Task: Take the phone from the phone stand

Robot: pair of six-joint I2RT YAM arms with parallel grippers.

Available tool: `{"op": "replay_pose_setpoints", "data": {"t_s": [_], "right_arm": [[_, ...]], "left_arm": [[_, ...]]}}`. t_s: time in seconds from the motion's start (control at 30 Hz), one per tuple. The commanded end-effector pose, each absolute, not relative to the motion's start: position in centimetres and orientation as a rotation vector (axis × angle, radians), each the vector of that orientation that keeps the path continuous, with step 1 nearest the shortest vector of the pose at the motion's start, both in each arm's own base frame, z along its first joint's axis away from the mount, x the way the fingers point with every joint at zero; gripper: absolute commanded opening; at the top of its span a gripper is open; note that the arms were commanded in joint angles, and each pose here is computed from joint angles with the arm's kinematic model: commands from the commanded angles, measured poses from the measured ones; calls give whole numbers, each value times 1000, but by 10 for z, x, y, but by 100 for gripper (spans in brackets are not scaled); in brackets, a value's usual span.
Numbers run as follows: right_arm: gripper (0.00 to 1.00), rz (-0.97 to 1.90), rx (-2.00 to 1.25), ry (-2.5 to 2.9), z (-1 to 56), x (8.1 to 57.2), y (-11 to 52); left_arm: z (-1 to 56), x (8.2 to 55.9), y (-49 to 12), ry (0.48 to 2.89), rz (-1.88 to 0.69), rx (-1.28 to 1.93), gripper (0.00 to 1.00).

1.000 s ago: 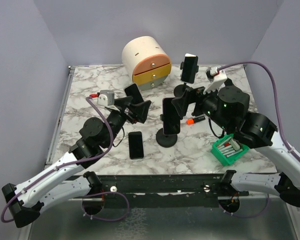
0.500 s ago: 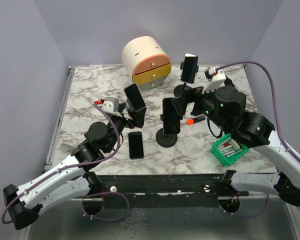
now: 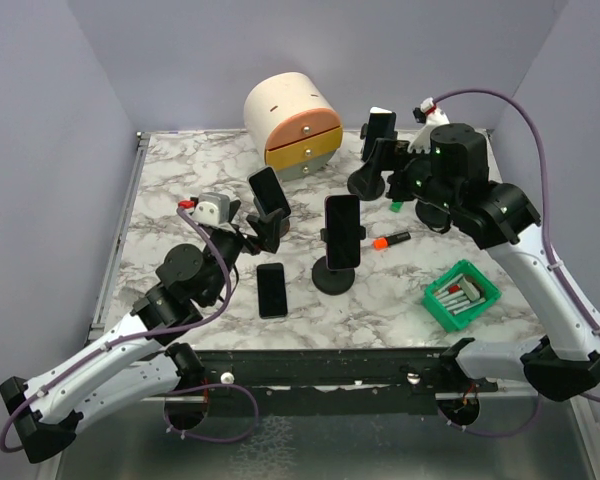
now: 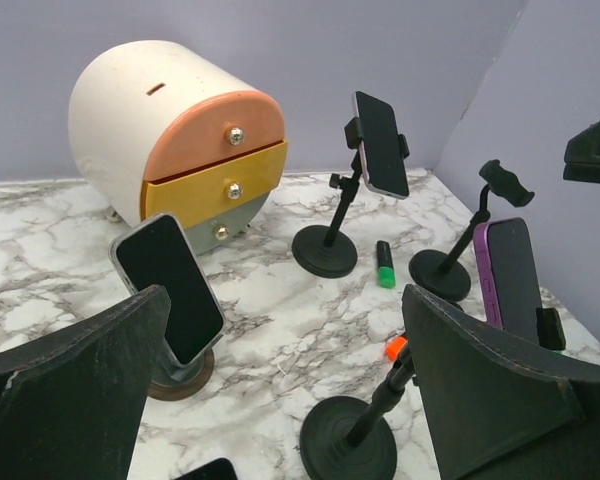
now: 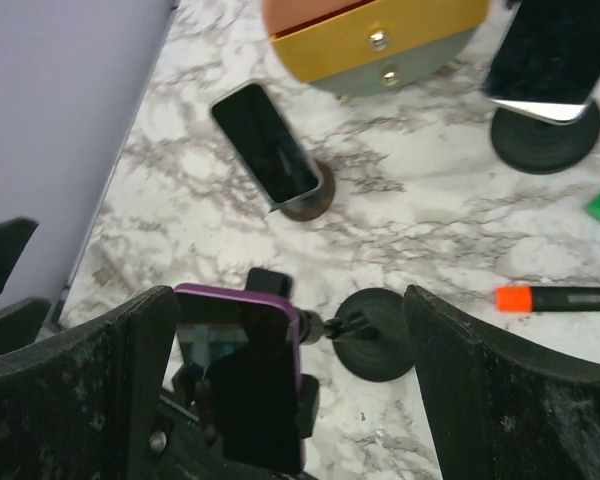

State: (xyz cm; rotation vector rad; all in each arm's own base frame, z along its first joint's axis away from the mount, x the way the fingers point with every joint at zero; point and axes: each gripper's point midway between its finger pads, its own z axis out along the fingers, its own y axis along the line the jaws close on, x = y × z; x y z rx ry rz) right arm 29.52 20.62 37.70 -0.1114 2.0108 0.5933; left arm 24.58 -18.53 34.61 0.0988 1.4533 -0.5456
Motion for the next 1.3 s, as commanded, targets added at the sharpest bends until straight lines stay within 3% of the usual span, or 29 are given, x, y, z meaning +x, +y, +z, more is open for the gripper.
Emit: {"op": "replay_pose_setpoints", "data": {"t_s": [0.0, 1.27], "right_arm": [[100, 801, -242, 2084, 376, 273, 241], [100, 571, -322, 2249, 335, 257, 254]], "left_arm": [[351, 246, -176, 1447, -486, 110, 99], [334, 239, -181, 1485, -546, 119, 99]]}}
